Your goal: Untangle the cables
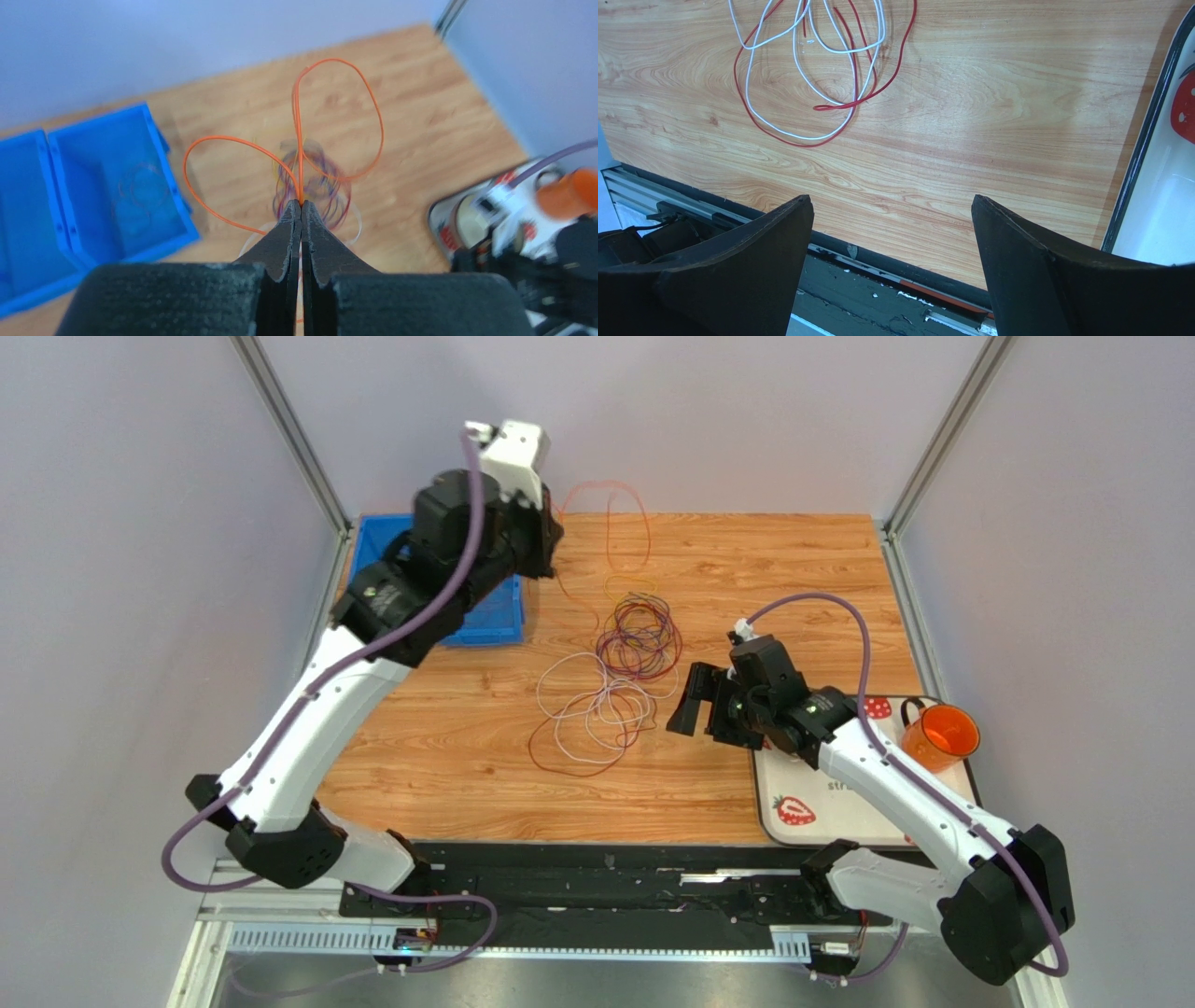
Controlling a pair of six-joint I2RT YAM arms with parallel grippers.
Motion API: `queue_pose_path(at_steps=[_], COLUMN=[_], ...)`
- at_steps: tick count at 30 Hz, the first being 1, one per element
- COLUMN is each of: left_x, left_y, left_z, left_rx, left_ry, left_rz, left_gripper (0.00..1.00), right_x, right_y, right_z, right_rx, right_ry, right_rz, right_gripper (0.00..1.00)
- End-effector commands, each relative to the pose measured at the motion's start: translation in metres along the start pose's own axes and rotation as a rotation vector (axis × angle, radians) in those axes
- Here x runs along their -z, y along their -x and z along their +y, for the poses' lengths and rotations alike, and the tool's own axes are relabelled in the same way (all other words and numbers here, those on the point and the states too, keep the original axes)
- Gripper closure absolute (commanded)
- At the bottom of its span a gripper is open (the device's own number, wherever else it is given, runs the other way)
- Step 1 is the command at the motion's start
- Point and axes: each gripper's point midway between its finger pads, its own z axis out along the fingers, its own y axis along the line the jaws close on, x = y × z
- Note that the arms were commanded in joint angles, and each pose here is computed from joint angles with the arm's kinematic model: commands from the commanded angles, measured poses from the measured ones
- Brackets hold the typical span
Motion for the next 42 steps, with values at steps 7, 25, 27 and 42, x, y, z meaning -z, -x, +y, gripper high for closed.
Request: queue_pose_path(at_steps=[7, 25, 27, 42], left_x=[-0.022, 0.018, 0.016, -0.021], left_y=[-0.105, -0.018, -0.012, -0.016], left_z=[0.043, 0.202, 0.214, 0.324], left_rx=[0.036, 0.146, 0.168, 0.315], left_ry=[0.134, 0.469, 0.489, 0.613], left_rz=[0.22, -0.013, -0.03, -0.049], left_gripper=[1.0, 1.0, 1.0, 1.0], right_x=[0.0, -0.004, -0.004, -0.012], right_y=[0.003, 0.002, 0.003, -0.005], right_z=[0.006, 0.01, 0.009, -0.002], right_rx=[0.004, 0.029, 0.034, 0.054], right_ry=[0.035, 0.049, 0.047, 0.013], right_rz=[-0.016, 0.0, 0.0, 0.025], right_gripper=[0.12, 0.12, 0.12, 0.12])
